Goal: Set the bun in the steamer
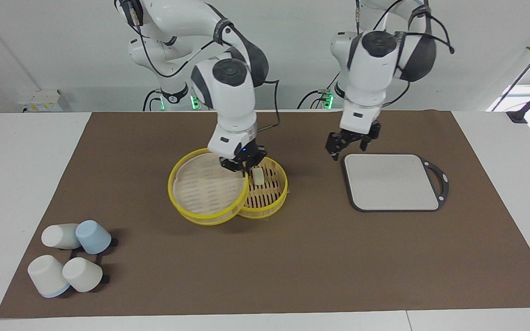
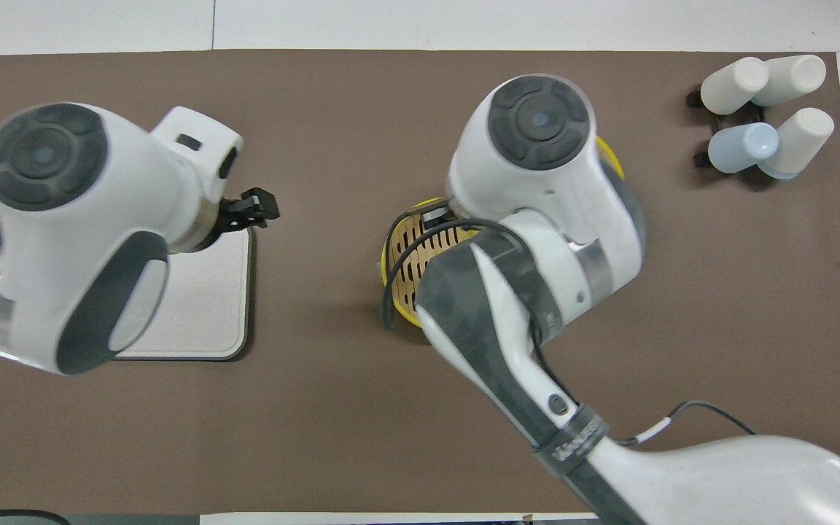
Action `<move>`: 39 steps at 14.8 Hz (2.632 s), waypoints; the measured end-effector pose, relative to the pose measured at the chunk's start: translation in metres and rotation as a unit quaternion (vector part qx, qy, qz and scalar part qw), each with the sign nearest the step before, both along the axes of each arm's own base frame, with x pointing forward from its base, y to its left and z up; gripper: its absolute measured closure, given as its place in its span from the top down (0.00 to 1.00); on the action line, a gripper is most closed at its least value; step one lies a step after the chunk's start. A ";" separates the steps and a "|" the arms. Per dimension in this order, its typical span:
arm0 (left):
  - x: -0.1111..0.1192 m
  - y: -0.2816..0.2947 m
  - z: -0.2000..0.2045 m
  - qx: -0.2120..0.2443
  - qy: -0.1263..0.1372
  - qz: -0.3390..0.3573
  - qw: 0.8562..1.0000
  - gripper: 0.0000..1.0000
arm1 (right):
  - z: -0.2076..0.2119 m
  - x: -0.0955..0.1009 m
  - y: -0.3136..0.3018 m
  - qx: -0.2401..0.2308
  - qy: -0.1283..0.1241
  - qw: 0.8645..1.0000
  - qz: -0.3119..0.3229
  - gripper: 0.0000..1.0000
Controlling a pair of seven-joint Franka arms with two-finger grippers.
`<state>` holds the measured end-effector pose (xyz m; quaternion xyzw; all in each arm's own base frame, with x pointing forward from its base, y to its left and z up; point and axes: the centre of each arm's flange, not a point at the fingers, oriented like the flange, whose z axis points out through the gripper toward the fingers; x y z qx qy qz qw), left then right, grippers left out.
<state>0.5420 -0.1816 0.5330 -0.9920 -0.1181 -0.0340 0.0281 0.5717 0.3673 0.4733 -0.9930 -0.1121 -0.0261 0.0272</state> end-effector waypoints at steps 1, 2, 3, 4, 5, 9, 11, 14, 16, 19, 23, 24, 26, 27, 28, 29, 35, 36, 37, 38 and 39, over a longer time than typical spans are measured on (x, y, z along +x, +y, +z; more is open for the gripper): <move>0.005 0.032 0.005 0.003 0.006 -0.008 1.000 1.00 | -0.007 -0.017 0.034 0.006 -0.004 1.000 -0.013 0.09; 0.008 0.060 0.007 0.005 0.011 -0.016 1.000 1.00 | -0.015 -0.033 0.063 0.012 -0.010 1.000 -0.020 0.09; 0.011 0.084 0.008 0.007 0.016 -0.025 1.000 1.00 | -0.025 -0.042 0.080 0.015 -0.012 1.000 -0.022 0.09; 0.014 0.104 0.007 0.008 0.021 -0.033 0.999 1.00 | -0.034 -0.045 0.087 0.014 -0.011 1.000 -0.023 0.09; 0.015 0.121 0.007 0.006 0.026 -0.040 0.999 1.00 | -0.041 -0.043 0.085 0.011 -0.008 1.000 -0.024 0.09; 0.016 0.165 0.008 -0.003 0.033 -0.067 0.997 1.00 | -0.055 -0.037 0.071 0.001 0.001 0.999 -0.035 0.09; 0.014 0.173 0.012 -0.003 0.036 -0.082 0.996 1.00 | -0.060 -0.039 0.071 -0.002 0.003 0.999 -0.034 0.09; 0.005 0.174 0.023 -0.002 0.045 -0.103 0.994 1.00 | -0.067 -0.045 0.074 0.005 -0.004 1.000 -0.029 0.09; -0.001 0.174 0.032 -0.012 0.047 -0.104 0.993 1.00 | -0.069 -0.052 0.081 0.009 -0.009 1.000 -0.022 0.09; -0.009 0.184 0.045 -0.039 0.042 -0.092 0.994 1.00 | -0.071 -0.053 0.081 0.008 -0.011 1.000 -0.020 0.09; -0.016 0.186 0.056 -0.045 0.037 -0.094 0.994 1.00 | -0.079 -0.055 0.080 0.016 -0.019 0.999 -0.020 0.09; -0.016 0.183 0.057 -0.045 0.037 -0.096 0.994 1.00 | -0.081 -0.056 0.080 0.017 -0.020 0.999 -0.020 0.09; -0.016 0.177 0.057 -0.046 0.037 -0.102 0.993 1.00 | -0.082 -0.058 0.079 0.017 -0.021 0.999 -0.019 0.14; -0.016 0.174 0.057 -0.046 0.036 -0.104 0.993 1.00 | -0.082 -0.059 0.079 0.017 -0.021 0.999 -0.019 0.14; -0.016 0.172 0.059 -0.047 0.035 -0.106 0.993 1.00 | -0.081 -0.060 0.079 0.017 -0.021 0.999 -0.019 0.20; -0.016 0.170 0.061 -0.047 0.032 -0.109 0.992 1.00 | -0.081 -0.060 0.079 0.017 -0.021 0.999 -0.019 0.29; -0.015 0.172 0.064 -0.043 0.030 -0.131 0.990 1.00 | -0.069 -0.055 0.069 0.010 -0.016 0.999 -0.027 0.59; -0.015 0.173 0.064 -0.042 0.030 -0.133 0.990 1.00 | -0.062 -0.050 0.061 0.005 -0.013 0.999 -0.034 0.61; -0.015 0.173 0.064 -0.041 0.030 -0.134 0.990 1.00 | -0.053 -0.043 0.049 0.001 -0.010 0.999 -0.045 0.61; -0.015 0.174 0.064 -0.036 0.031 -0.135 0.990 1.00 | -0.041 -0.034 0.032 -0.005 -0.006 0.998 -0.058 0.65; -0.015 0.175 0.064 -0.032 0.031 -0.136 0.990 1.00 | -0.028 -0.026 0.010 -0.012 0.000 0.997 -0.075 0.73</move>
